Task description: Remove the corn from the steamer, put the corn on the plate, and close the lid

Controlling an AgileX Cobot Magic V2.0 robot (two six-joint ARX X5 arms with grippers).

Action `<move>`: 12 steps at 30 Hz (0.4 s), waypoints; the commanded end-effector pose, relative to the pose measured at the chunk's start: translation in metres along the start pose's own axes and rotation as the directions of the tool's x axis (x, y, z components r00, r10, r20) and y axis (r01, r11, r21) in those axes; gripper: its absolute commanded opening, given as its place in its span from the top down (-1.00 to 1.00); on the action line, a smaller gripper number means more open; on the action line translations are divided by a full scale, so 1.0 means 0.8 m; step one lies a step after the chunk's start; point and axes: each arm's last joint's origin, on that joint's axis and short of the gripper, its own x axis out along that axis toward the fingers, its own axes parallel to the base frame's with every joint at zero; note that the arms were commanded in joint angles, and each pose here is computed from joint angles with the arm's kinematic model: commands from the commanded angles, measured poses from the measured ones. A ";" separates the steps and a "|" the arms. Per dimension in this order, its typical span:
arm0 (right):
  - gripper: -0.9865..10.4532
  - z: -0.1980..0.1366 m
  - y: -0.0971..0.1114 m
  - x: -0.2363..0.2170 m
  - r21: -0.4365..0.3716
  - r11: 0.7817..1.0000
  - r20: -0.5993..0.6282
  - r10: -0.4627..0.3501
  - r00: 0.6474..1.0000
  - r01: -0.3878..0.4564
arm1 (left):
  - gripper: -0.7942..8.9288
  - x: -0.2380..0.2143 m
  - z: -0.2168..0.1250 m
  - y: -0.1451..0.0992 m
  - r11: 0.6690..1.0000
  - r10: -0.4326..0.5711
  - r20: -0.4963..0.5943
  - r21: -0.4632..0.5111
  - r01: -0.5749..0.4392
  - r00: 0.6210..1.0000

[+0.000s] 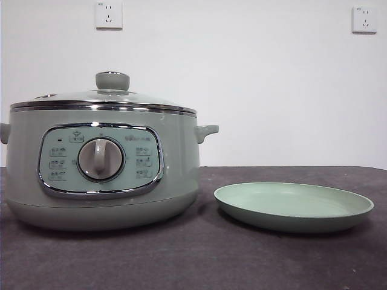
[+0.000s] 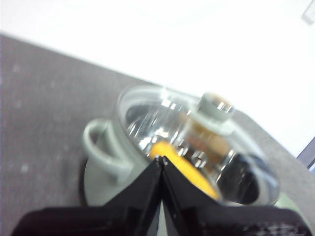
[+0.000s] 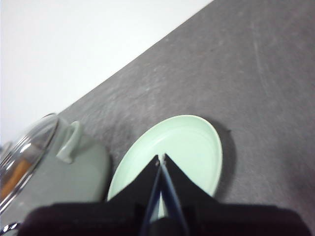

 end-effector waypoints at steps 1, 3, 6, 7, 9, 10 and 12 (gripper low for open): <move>0.85 0.019 0.013 -0.002 -0.101 0.995 -0.018 0.003 1.000 -0.004 | 0.85 -0.001 0.016 -0.008 1.000 -0.003 0.003 0.007 0.003 1.000; 0.85 0.033 0.022 -0.002 -0.148 0.989 -0.035 -0.008 0.999 0.002 | 0.85 -0.001 0.028 -0.013 1.000 -0.002 -0.001 0.011 0.002 1.000; 0.85 0.058 0.037 -0.003 -0.210 0.978 -0.054 -0.015 0.998 0.004 | 0.85 0.003 0.049 -0.021 0.999 0.004 -0.023 0.053 -0.003 1.000; 0.85 0.064 0.042 -0.002 -0.225 0.974 -0.059 -0.015 0.998 0.002 | 0.85 0.004 0.055 -0.023 0.998 0.009 -0.033 0.069 -0.006 0.999; 0.85 0.078 0.051 -0.001 -0.259 0.966 -0.075 -0.018 0.997 -0.002 | 0.85 0.007 0.068 -0.027 0.995 0.020 -0.060 0.098 -0.014 0.998; 0.85 0.085 0.055 0.000 -0.279 0.960 -0.088 -0.022 0.996 -0.004 | 0.85 0.009 0.075 -0.029 0.994 0.027 -0.077 0.112 -0.018 0.997; 0.83 0.097 0.063 0.003 -0.316 0.949 -0.126 -0.020 0.992 -0.021 | 0.85 0.013 0.088 -0.033 0.990 0.039 -0.110 0.139 -0.024 0.993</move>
